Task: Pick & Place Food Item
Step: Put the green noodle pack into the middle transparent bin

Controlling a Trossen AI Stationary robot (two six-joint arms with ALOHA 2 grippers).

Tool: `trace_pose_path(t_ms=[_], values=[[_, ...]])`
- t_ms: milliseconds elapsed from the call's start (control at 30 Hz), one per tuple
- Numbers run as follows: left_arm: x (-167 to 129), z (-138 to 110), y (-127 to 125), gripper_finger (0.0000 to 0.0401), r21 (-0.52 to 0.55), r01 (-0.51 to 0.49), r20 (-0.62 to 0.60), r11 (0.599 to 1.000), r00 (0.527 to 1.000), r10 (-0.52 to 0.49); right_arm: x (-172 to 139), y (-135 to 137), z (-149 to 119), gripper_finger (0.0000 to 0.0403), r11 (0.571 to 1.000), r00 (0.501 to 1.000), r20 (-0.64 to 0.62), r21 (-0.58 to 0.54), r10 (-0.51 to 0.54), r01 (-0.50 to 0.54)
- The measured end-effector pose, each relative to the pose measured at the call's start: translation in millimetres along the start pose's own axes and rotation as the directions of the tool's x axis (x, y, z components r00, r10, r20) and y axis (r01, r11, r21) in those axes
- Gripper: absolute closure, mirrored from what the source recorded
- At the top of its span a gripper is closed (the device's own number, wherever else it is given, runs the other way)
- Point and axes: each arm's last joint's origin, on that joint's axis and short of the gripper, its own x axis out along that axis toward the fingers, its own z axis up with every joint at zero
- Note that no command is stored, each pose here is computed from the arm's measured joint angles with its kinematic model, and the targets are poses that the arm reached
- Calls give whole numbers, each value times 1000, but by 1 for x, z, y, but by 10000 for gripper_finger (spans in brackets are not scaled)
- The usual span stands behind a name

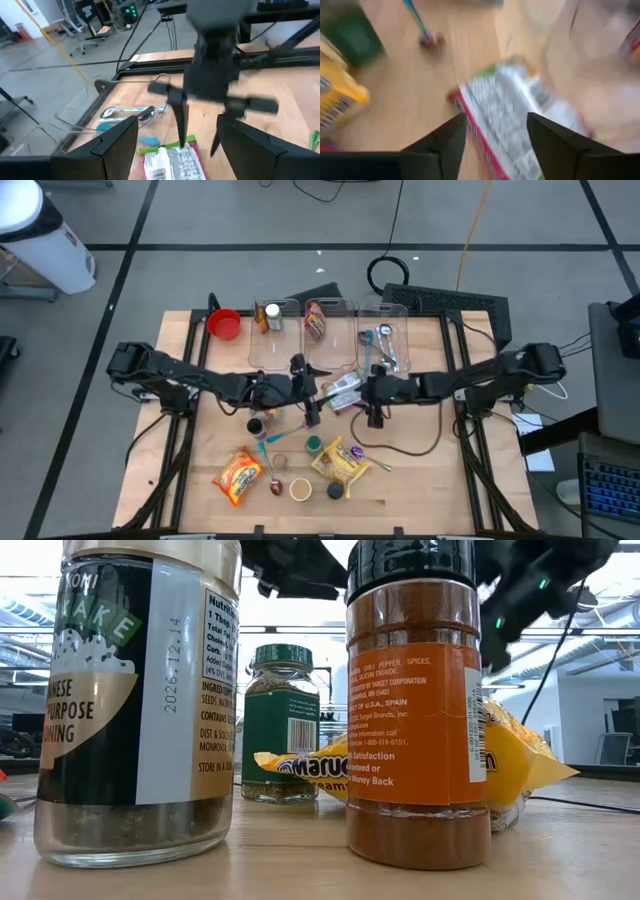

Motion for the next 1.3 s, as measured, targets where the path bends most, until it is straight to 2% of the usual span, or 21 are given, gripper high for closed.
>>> trace_pose_path(t_ms=[200, 400, 667, 933, 1100, 1300], values=[[2, -1, 5, 128, -51, -14, -3, 999, 1000, 14, 28, -11, -8, 175, 999, 1000, -4, 25, -30, 30], [2, -1, 5, 128, -52, -13, -11, 999, 1000, 12, 31, -22, -7, 181, 997, 998, 10, 54, -57, 56], [2, -3, 4, 128, -52, -11, -23, 999, 1000, 10, 31, -14, -11, 188, 1000, 999, -31, 9, -21, 21], [2, -3, 4, 128, -56, -12, -23, 998, 1000, 10, 50, -11, -26, 197, 1000, 995, -94, -20, -20, 19], [2, -3, 4, 128, -66, -12, -23, 998, 1000, 10, 50, -7, -24, 227, 1000, 997, -80, -3, -13, 12], [2, -4, 4, 128, -63, -11, -36, 998, 999, 9, 38, 0, -14, 304, 1000, 1000, -14, -18, 17, -17]])
